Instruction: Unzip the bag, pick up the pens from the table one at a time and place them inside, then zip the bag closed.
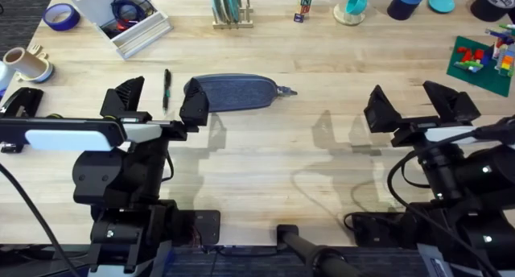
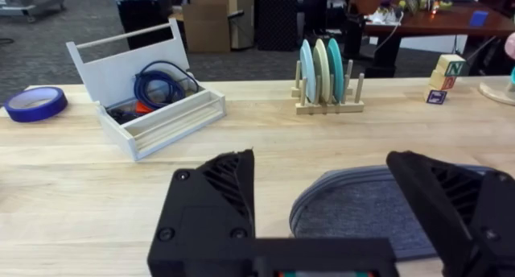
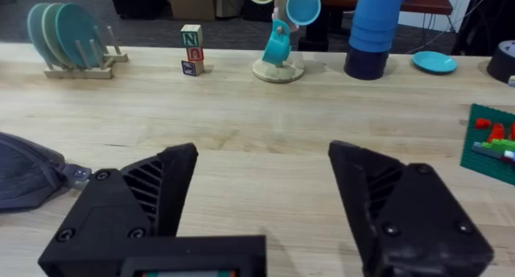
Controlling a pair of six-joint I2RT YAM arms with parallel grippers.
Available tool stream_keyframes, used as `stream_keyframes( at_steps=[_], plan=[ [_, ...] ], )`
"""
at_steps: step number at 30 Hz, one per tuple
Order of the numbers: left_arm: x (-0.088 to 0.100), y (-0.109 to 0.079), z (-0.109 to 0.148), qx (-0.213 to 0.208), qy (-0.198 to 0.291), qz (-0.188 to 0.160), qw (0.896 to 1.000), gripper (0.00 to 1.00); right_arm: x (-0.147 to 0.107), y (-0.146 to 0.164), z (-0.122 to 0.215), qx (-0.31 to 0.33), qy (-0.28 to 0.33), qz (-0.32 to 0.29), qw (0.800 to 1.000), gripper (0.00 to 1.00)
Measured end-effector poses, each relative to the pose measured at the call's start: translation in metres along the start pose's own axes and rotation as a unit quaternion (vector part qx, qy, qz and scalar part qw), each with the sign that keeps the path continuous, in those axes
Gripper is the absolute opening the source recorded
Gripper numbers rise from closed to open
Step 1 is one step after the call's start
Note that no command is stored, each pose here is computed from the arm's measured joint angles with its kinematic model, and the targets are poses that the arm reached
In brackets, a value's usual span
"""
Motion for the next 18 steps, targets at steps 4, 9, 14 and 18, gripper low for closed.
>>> stream_keyframes(
  at_steps=[4,9,14,18],
  plan=[
    [0.0000,0.0000,0.0000,0.000,0.000,0.000,1.000,0.995,0.0000,0.0003,0.0000,0.002,0.000,0.000,1.000,0.995],
    [0.0000,0.0000,0.0000,0.000,0.000,0.000,1.000,0.995,0.0000,0.0004,0.0000,0.002,0.000,0.000,1.000,0.996],
    [0.0000,0.0000,0.0000,0.000,0.000,0.000,1.000,0.995,-0.0001,0.0005,0.0000,0.003,0.000,0.000,1.000,0.996],
    [0.0000,0.0000,0.0000,0.000,0.000,0.000,1.000,0.995,-0.0001,0.0006,0.0000,0.003,0.001,0.000,1.000,0.996]
  ],
)
Point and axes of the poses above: each hand's point on the last joint's axis, 136 mm out from that joint toward the fingers, its own z axis back along the fingers, its own y axis along the line the jaws close on, x = y × z, the point moved 8 cm from there along z, back along the fingers, and after that the axes turned 10 degrees about -z, right-handed, at the moved point
